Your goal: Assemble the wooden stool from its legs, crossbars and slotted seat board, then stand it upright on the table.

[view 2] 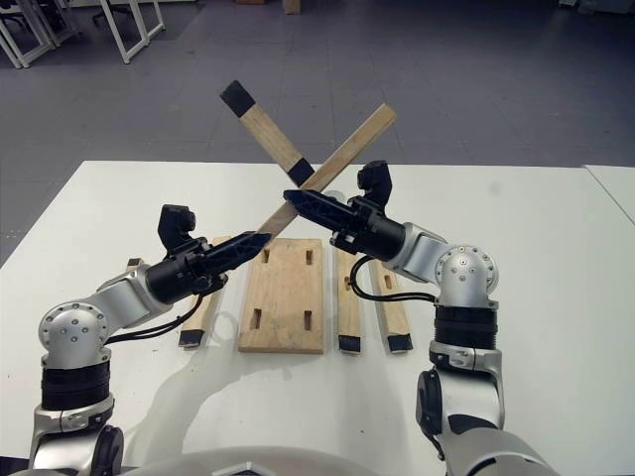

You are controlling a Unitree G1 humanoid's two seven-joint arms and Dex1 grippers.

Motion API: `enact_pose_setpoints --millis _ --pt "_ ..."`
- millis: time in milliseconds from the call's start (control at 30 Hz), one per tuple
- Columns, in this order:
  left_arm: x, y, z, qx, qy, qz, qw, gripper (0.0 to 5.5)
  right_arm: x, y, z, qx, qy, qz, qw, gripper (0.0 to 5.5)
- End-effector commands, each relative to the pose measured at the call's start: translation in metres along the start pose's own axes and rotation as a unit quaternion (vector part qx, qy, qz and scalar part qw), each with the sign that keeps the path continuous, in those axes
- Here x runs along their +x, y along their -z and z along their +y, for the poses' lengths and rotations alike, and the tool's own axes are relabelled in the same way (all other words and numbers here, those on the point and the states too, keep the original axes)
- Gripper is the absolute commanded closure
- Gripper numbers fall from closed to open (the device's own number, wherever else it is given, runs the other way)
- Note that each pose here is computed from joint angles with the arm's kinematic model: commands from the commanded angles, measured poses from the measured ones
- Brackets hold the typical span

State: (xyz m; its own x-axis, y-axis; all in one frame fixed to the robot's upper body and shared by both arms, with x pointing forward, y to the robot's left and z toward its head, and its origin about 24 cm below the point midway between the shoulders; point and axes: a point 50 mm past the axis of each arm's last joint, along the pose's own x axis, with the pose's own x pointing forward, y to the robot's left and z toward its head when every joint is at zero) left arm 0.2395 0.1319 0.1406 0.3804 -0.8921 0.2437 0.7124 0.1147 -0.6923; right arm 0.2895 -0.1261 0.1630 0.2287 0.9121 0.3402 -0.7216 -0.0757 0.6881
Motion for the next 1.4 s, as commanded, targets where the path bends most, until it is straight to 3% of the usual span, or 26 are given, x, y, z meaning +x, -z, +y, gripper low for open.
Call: enact_pose_setpoints --millis 33,167,400,633,733,867,967,1100,1400 --pt "0.000 -0.003 -0.002 0.003 0.005 -0.001 1.000 3.44 0.000 -0.002 0.000 -0.012 0.013 0.007 1.000 3.46" --pt "-0.002 -0.005 -0.003 0.013 0.008 0.000 1.000 3.44 0.000 -0.007 0.003 -0.013 0.004 0.004 1.000 3.46" --pt "-0.009 -0.014 -0.010 0.045 0.031 -0.004 0.999 2.25 -0.002 -0.010 0.003 -0.007 0.006 0.000 1.000 3.47" --pt "-0.043 -0.078 -0.006 0.161 -0.063 -0.086 0.981 2.21 -0.018 -0.001 0.001 -0.004 0.036 0.032 0.999 3.47" --pt "-0.048 -0.061 0.004 0.241 -0.154 0.040 0.957 2.21 -0.036 -0.001 -0.008 -0.044 0.102 0.044 0.993 3.47" --pt "-0.032 0.007 0.020 0.350 -0.191 0.242 0.884 2.21 -0.043 -0.022 -0.020 -0.164 0.171 0.033 0.971 3.47" --pt "-0.022 0.032 0.027 0.393 -0.173 0.305 0.850 2.21 -0.038 -0.027 -0.025 -0.223 0.176 0.056 0.957 3.47" --pt "-0.033 0.045 0.037 0.444 -0.182 0.395 0.783 2.21 -0.032 -0.022 -0.032 -0.270 0.170 0.092 0.943 3.47" --pt "-0.047 0.055 0.044 0.442 -0.182 0.451 0.754 2.21 -0.033 -0.017 -0.052 -0.302 0.176 0.129 0.928 3.47"
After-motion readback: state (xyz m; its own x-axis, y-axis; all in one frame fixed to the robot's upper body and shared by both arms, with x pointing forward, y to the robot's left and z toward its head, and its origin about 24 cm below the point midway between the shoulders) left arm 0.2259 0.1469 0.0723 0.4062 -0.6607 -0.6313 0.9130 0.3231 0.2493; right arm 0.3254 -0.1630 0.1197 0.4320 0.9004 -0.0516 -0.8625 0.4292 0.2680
